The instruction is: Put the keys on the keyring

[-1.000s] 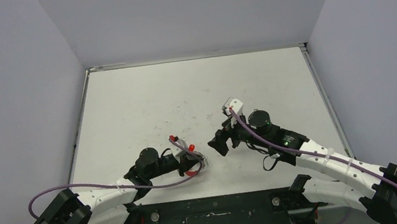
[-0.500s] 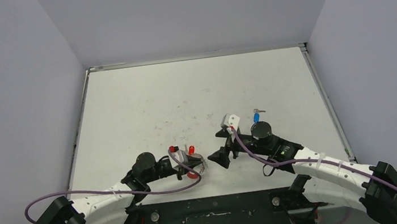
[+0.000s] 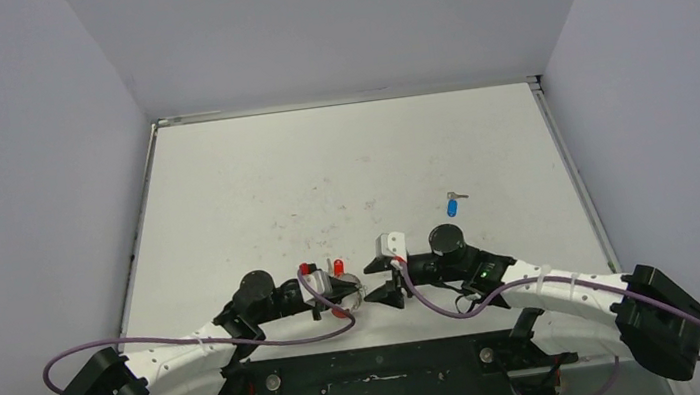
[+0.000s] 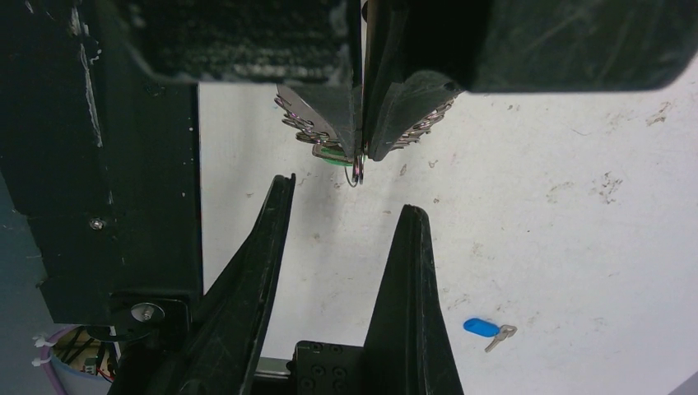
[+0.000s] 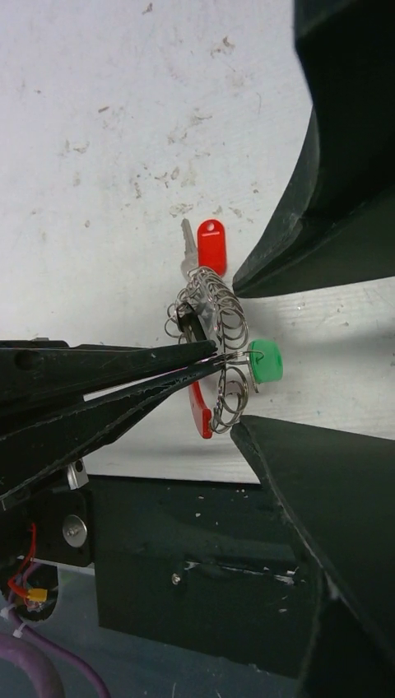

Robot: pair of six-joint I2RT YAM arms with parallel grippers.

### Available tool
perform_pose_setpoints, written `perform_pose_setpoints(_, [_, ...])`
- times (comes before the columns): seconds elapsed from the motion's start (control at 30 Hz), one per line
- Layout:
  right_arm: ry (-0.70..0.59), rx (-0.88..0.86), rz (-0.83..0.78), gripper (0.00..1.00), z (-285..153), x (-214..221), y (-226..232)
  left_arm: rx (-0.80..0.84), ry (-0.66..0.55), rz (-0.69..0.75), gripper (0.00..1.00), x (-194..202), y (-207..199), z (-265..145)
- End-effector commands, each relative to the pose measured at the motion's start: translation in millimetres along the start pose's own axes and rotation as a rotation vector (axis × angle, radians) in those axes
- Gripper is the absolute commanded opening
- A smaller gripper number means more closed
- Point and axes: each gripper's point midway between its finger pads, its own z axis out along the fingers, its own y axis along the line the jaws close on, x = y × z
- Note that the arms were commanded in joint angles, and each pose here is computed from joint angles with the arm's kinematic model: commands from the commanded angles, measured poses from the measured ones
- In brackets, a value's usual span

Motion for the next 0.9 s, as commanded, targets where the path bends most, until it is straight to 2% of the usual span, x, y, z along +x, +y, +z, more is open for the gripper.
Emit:
perform_pose_setpoints(0.0, [-0.062, -0.036, -0.085, 0.52, 8, -19, 0, 0.021, -0.078, 0.055, 0.0, -23, -2, 3])
perform_pose_setpoints(0.3, [-0.049, -0.023, -0.09, 0.31, 11, -18, -6, 0.023, -0.082, 0.057, 0.0, -24, -3, 3])
perform_pose_setpoints(0.53, [-0.064, -0.046, -0.086, 0.29, 16, -23, -3, 0.027, -0.082, 0.057, 0.0, -24, -4, 3])
perform_pose_setpoints(0.67, [-0.064, -0.061, -0.085, 0.21, 18, -24, -1, 0.028, -0.083, 0.057, 0.0, -24, -4, 3])
perform_pose_setpoints(0.87, [-0.057, -0.072, -0.08, 0.18, 21, -23, 0, 0.027, -0.085, 0.059, 0.0, -25, -4, 3])
